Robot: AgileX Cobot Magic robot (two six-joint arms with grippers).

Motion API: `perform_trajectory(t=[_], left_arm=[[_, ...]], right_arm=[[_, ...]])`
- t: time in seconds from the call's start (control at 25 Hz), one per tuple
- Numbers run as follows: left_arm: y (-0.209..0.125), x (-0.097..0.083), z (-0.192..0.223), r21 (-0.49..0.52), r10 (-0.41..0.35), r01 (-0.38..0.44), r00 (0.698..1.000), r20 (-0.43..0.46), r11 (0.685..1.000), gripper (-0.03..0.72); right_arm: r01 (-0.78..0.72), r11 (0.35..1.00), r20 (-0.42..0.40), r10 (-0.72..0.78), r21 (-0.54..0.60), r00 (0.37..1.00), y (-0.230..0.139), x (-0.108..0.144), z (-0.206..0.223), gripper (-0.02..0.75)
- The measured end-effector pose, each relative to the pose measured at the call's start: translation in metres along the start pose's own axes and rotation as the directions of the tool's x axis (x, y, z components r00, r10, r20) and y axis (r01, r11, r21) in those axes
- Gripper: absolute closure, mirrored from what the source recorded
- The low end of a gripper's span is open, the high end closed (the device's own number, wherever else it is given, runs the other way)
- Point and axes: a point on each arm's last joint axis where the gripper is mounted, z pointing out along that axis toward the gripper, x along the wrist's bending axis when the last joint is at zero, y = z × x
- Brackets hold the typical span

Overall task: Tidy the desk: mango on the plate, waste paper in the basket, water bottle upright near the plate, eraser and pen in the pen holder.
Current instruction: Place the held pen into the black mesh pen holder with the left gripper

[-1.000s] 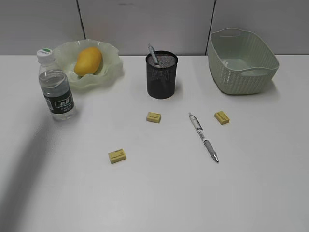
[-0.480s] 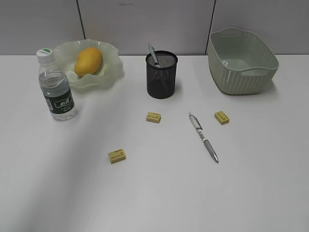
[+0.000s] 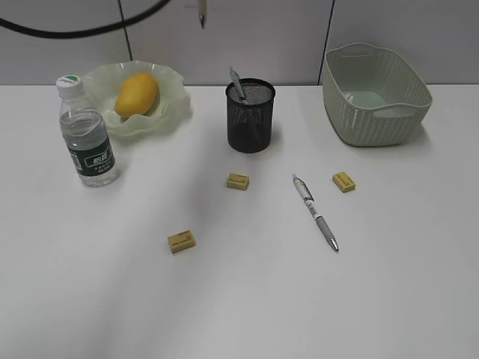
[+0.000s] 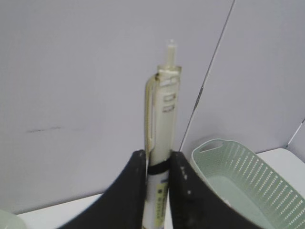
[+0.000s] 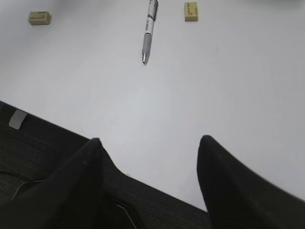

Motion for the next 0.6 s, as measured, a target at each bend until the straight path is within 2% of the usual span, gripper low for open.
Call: perform_trajectory(t=[0.2, 0.6], left_arm=[[-0.035, -0.012, 0.031, -0.082, -0.012, 0.013, 1.000, 0.019, 0.997, 0.579], [-0.094, -0.004, 0.067, -0.127, -0.105, 0.105, 0.994, 0.001, 0.986, 0.579]], right_arm=[[0.000, 1.000, 0.000, 0.000, 0.000, 1.000, 0.000, 0.000, 0.000, 0.248], [0.000, 1.000, 0.000, 0.000, 0.000, 1.000, 0.000, 0.000, 0.000, 0.248]])
